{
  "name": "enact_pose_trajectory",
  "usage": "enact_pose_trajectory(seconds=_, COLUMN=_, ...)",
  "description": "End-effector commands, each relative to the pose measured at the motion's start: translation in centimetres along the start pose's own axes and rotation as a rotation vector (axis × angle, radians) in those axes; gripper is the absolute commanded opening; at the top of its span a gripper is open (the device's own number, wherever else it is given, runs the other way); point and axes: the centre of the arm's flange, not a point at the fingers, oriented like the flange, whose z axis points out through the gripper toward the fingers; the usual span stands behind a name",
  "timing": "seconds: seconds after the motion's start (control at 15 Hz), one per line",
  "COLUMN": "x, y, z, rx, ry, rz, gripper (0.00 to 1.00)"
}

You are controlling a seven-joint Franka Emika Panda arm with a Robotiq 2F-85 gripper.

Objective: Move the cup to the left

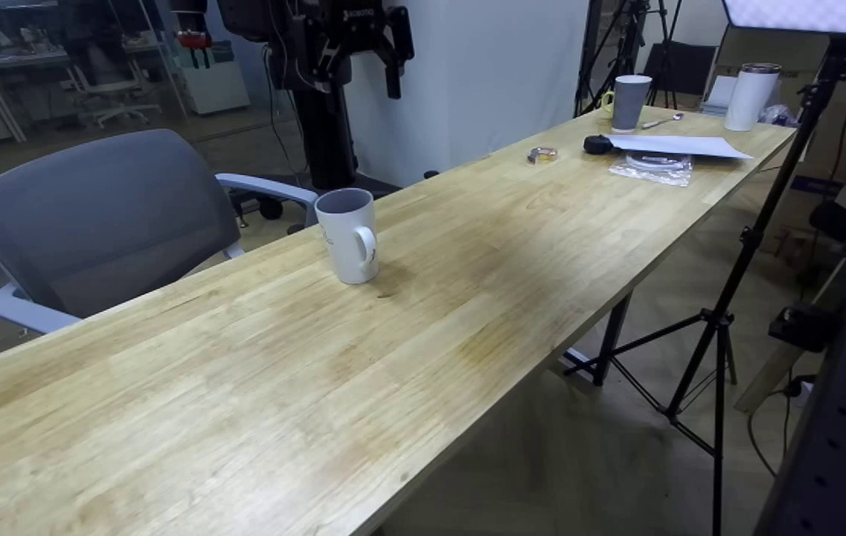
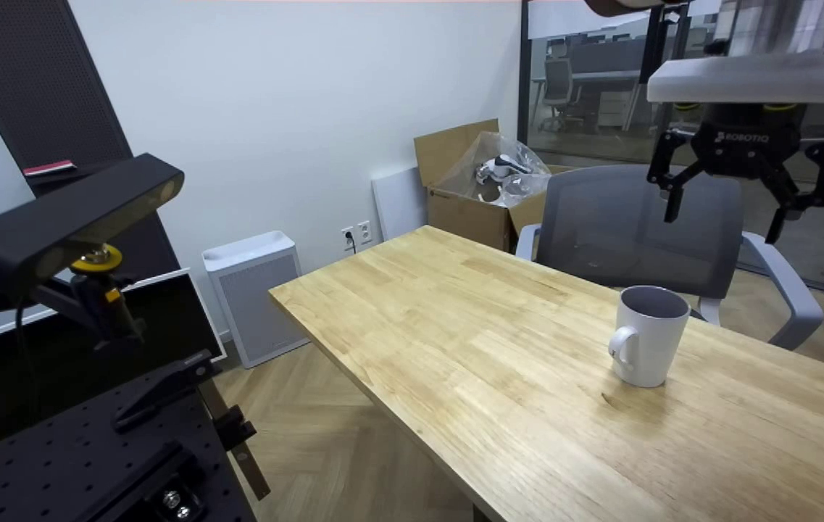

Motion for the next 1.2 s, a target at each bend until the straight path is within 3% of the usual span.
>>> enact_pose_trajectory(seconds=0.0, x=0.8, y=0.0, z=1.1, rx=-0.004, ry=0.008, rz=0.025, gripper=1.00)
enact_pose_trajectory(seconds=0.53, x=0.9, y=0.0, z=3.0, rx=-0.007, ry=0.046, rz=0.043, gripper=1.00)
enact_pose_trajectory(seconds=1.13, x=0.3, y=0.0, z=6.7, rx=-0.010, ry=0.004, rz=0.047, gripper=1.00)
